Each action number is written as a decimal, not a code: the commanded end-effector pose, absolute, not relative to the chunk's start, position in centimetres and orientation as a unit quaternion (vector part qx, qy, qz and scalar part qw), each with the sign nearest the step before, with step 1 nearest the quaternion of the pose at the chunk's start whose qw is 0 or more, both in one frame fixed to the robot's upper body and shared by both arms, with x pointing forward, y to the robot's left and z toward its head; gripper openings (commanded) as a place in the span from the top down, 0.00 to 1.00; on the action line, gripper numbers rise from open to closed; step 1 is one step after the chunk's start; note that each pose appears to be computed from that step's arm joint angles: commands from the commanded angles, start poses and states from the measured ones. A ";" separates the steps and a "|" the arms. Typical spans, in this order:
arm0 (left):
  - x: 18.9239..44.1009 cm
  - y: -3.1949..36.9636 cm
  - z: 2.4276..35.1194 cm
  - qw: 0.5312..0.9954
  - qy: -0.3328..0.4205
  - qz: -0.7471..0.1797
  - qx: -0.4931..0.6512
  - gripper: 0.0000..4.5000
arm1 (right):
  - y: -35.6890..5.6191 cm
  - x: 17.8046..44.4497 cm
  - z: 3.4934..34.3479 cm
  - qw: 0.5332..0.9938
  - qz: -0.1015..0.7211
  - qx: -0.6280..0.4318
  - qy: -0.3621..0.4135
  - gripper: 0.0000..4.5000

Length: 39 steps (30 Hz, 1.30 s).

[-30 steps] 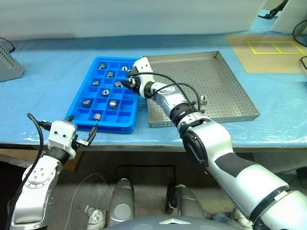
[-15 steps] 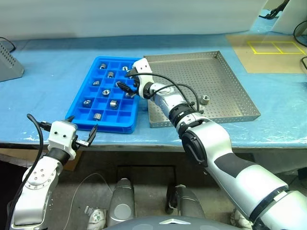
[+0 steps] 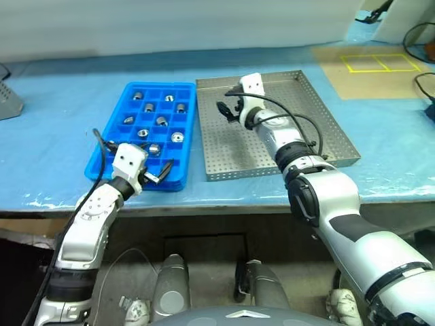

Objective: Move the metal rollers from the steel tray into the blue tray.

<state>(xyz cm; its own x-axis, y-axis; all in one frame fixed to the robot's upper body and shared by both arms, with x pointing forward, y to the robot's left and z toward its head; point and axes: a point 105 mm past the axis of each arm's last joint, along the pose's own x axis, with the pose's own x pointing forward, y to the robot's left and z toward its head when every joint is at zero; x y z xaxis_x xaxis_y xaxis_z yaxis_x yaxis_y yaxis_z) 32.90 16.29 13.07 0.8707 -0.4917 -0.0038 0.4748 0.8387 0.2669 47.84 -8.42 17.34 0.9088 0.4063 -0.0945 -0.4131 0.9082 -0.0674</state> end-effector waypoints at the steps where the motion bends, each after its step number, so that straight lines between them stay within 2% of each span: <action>1: 34.0 14.5 14.1 0.945 -0.065 -0.296 0.121 0.00 | -10.5 48.0 18.4 0.979 0.194 -0.048 0.027 0.06; 7: 35.7 12.0 14.1 0.927 -0.074 -0.350 0.115 0.00 | -14.8 47.7 16.4 0.985 0.148 -0.065 0.063 0.06; 17: 36.6 11.3 13.7 0.919 -0.079 -0.372 0.107 0.00 | -13.9 46.4 12.6 0.970 0.192 -0.001 0.150 0.06; 20: 36.6 11.7 13.7 0.921 -0.080 -0.366 0.111 0.00 | -13.8 46.4 12.5 0.970 0.191 -0.007 0.150 0.20; 24: 36.2 12.8 13.8 0.926 -0.080 -0.351 0.117 0.00 | -12.8 46.7 13.6 0.971 0.201 -0.022 0.128 0.52; 26: 35.8 13.6 13.6 0.930 -0.078 -0.338 0.120 0.00 | -11.5 46.8 14.3 0.969 0.217 -0.031 0.114 0.63; 32: 34.4 15.8 13.5 0.945 -0.075 -0.294 0.126 0.00 | -7.1 46.8 17.0 0.957 0.283 -0.029 0.060 0.63; 39: 31.9 18.2 13.8 0.959 -0.068 -0.239 0.136 0.00 | -1.0 44.5 18.1 0.905 0.423 -0.034 0.033 0.63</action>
<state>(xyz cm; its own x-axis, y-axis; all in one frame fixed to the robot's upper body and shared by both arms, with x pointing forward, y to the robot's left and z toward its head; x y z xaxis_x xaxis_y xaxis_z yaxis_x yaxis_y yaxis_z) 32.30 17.71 12.44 0.8688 -0.4942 0.0307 0.4688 0.8409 0.2704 44.81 -2.07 16.02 0.6809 0.7171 -0.1489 -0.7253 0.6885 -0.0005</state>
